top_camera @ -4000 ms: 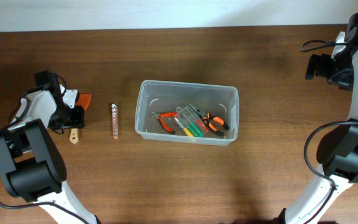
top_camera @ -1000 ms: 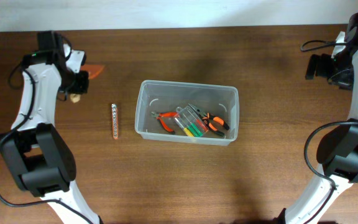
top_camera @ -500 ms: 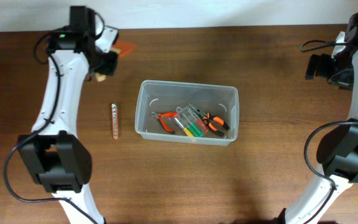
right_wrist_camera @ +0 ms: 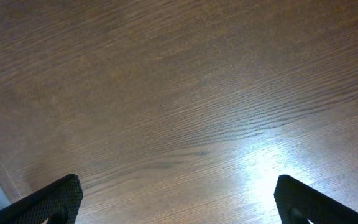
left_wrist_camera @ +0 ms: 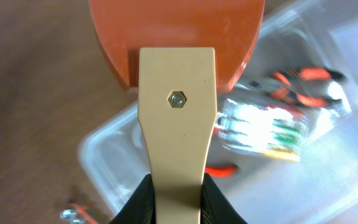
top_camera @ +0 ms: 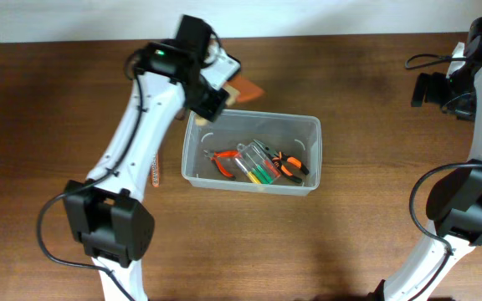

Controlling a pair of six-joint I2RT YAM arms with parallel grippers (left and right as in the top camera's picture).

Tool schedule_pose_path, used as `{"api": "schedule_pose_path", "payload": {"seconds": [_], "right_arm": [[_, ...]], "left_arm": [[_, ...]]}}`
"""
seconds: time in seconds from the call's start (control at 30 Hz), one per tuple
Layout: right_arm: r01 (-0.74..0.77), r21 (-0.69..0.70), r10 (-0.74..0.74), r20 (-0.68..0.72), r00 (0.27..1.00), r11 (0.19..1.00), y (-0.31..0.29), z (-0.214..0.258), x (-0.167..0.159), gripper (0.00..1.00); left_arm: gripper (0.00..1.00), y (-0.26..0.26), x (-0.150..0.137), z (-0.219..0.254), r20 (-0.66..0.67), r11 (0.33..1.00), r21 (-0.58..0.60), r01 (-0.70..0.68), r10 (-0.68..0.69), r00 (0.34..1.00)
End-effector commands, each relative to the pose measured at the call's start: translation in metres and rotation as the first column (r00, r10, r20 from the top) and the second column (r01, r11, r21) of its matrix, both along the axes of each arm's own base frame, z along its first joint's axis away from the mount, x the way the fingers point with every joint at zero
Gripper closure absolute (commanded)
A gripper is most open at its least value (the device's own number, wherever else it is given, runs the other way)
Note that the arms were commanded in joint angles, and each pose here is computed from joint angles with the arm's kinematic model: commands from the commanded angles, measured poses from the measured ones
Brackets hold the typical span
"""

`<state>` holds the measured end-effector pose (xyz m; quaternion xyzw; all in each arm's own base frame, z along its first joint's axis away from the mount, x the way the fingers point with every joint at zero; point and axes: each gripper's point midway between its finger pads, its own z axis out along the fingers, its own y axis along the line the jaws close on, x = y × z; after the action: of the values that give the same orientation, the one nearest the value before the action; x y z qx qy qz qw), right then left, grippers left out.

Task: Pack container
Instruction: 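Lower the scraper into the clear box and open the left gripper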

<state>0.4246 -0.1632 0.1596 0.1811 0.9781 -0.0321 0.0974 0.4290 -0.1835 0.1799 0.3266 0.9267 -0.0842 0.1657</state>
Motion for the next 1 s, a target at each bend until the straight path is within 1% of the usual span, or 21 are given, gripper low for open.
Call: {"api": "schedule_pose_path", "payload": {"seconds": [0.0,0.1,0.2,0.43,0.53,0.83,0.97], "right_arm": [[0.008,-0.002,-0.008,-0.006,1.000,1.000,0.000,-0.001,-0.001,0.01],[0.008,-0.002,-0.008,-0.006,1.000,1.000,0.000,-0.001,-0.001,0.01],[0.008,-0.002,-0.008,-0.006,1.000,1.000,0.000,-0.001,-0.001,0.01],[0.008,-0.002,-0.008,-0.006,1.000,1.000,0.000,-0.001,-0.001,0.01],[0.008,-0.002,-0.008,-0.006,1.000,1.000,0.000,-0.001,-0.001,0.01],[0.008,-0.002,-0.008,-0.006,1.000,1.000,0.000,-0.001,-0.001,0.01],[0.008,-0.002,-0.008,-0.006,1.000,1.000,0.000,-0.001,-0.001,0.01]], "left_arm": [[0.98,-0.025,-0.024,0.017,0.009,0.990,-0.010,0.143,-0.143,0.990],[0.98,-0.029,-0.040,0.013,-0.033,0.980,0.012,0.198,-0.198,0.980],[0.98,-0.030,-0.051,0.011,-0.073,0.978,0.009,0.209,-0.208,0.975],[0.98,-0.048,-0.070,0.016,-0.131,0.963,-0.120,0.239,-0.254,0.958],[0.98,-0.056,-0.077,0.019,-0.132,0.942,-0.166,0.290,-0.313,0.941],[0.98,-0.070,-0.090,0.015,-0.135,0.925,-0.145,0.351,-0.369,0.919],[0.98,-0.069,-0.093,0.011,-0.138,0.927,-0.092,0.364,-0.374,0.917]]}}
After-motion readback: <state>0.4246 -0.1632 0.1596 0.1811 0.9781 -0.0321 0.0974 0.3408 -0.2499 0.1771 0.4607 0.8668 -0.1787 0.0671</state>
